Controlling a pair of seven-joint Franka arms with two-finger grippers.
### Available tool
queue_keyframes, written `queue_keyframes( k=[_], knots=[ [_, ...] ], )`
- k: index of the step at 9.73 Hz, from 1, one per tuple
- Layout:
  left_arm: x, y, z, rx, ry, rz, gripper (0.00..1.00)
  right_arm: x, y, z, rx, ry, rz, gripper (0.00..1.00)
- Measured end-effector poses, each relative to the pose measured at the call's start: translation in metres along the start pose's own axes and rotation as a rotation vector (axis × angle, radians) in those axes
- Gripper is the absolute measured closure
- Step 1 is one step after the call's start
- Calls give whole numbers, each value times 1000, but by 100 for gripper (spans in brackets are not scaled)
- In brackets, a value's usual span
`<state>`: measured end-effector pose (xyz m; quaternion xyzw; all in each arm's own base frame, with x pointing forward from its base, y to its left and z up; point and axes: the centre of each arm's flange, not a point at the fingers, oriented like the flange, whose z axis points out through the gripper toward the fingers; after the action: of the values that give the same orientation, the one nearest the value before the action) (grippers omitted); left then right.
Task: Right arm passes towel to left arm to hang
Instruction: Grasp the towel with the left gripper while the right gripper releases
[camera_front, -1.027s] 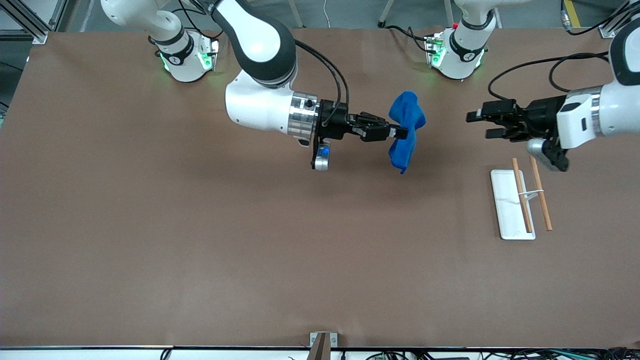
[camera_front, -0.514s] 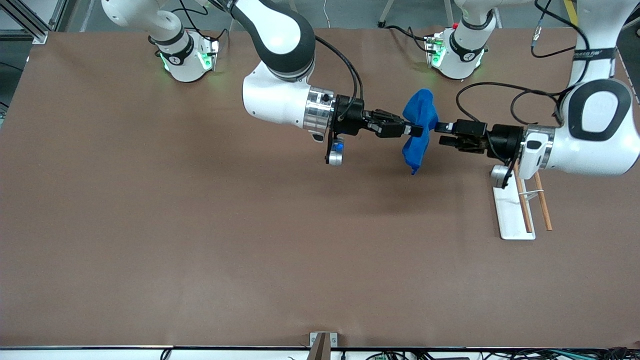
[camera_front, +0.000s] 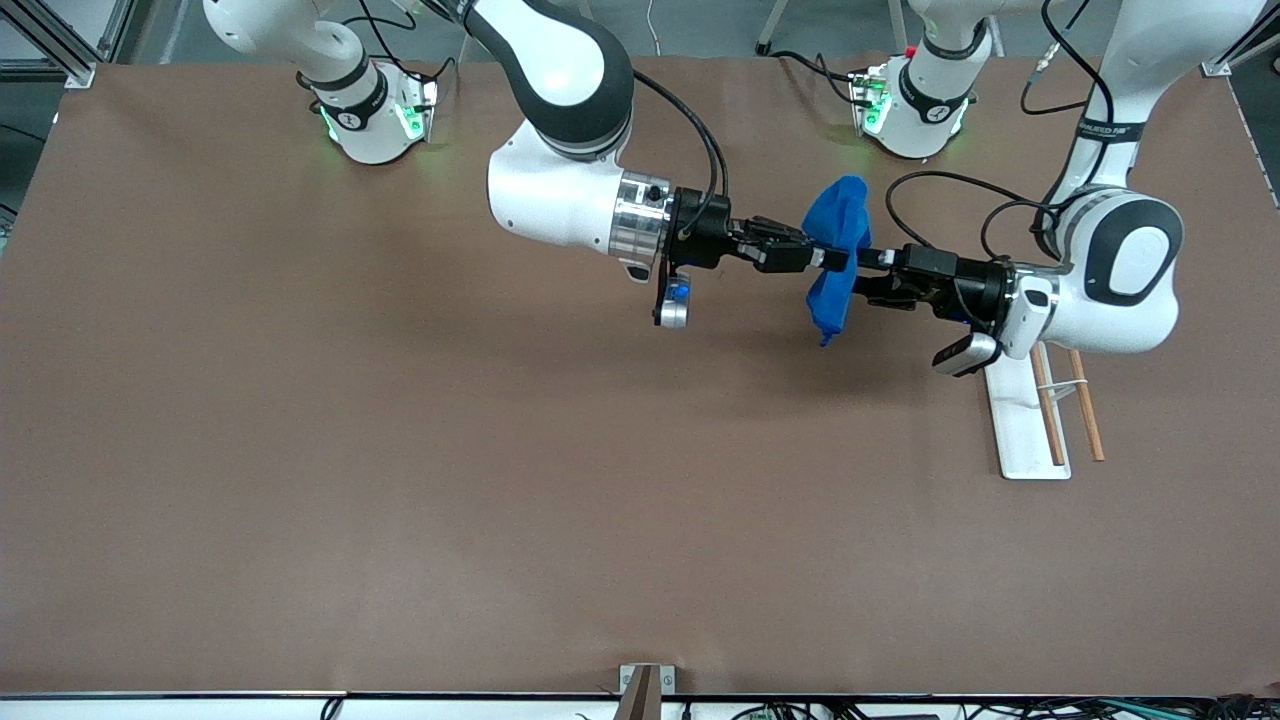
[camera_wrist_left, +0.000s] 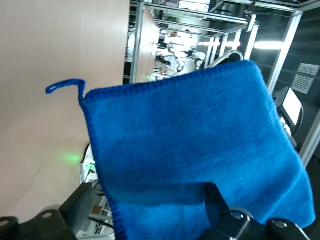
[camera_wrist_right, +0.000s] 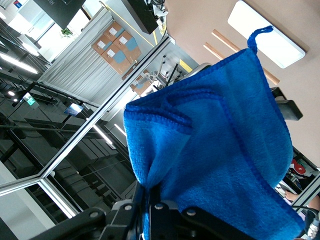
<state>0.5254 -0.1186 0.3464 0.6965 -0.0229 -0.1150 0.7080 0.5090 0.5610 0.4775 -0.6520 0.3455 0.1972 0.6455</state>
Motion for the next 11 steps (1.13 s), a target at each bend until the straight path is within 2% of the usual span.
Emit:
queue_keyframes(
  k=[1, 3, 6, 8, 9, 11],
  knots=[
    [-3, -7, -3, -64, 47, 22, 19, 0, 1, 0, 1, 4, 0, 94],
    [-2, -3, -7, -138, 108, 45, 50, -2, 3, 2, 0, 6, -1, 94],
    [0, 11, -14, -168, 147, 71, 95, -3, 3, 2, -1, 6, -1, 94],
    [0, 13, -20, -168, 160, 76, 96, -3, 3, 2, 0, 7, -2, 93],
    [0, 15, -21, -159, 155, 80, 96, -2, 2, 1, -5, 16, -15, 81],
    [3, 24, -24, -110, 120, 105, 96, 7, 4, -1, -62, 62, -104, 49]
  ],
)
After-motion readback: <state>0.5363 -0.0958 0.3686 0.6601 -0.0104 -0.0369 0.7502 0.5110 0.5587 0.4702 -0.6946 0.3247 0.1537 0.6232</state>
